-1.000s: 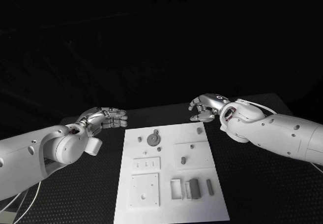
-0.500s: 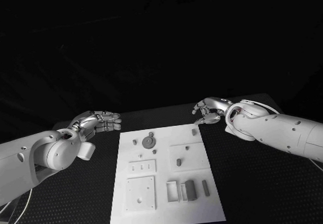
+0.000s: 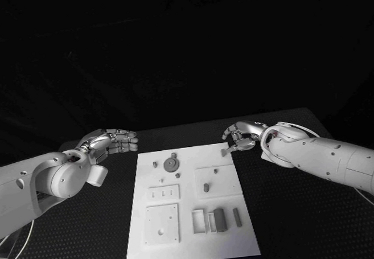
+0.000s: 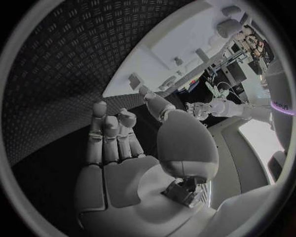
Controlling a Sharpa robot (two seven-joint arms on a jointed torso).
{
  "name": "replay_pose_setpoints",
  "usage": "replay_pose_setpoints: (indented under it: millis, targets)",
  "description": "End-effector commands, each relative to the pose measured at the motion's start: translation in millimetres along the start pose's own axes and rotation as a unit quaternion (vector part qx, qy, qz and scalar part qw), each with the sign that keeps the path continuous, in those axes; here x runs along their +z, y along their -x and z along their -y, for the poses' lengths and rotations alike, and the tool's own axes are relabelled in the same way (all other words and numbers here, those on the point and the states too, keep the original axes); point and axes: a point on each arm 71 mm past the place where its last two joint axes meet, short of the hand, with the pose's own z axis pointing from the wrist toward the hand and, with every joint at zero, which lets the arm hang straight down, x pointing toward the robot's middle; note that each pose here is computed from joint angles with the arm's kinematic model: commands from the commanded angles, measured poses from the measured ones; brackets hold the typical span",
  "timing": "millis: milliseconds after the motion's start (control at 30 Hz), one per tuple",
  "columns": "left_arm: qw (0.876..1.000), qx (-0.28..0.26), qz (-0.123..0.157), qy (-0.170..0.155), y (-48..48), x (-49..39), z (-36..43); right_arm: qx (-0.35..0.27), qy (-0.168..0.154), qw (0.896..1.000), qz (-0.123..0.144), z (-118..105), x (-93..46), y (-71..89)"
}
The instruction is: Assemble the parts on the task board
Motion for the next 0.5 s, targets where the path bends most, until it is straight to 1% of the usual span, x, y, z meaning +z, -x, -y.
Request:
replay_pose_setpoints:
  millis: [33,300,500]
  targets:
    - [1.000,-0.001,-0.007,-0.006,-1.6,0.4,1.3,-0.005,0.013,1.000,-0.010,-1.0,0.7,-4.8]
    - [1.000,-0.001,-0.009,-0.006,-1.9,1.1,1.2,-0.004,0.008,1.000,-0.017,3.0,1.7,-16.1]
    - [1.000,0.000,-0.008,-0.006,-1.4,1.1,1.1,-0.004,0.009,1.000,-0.021,3.0,1.1,-20.8]
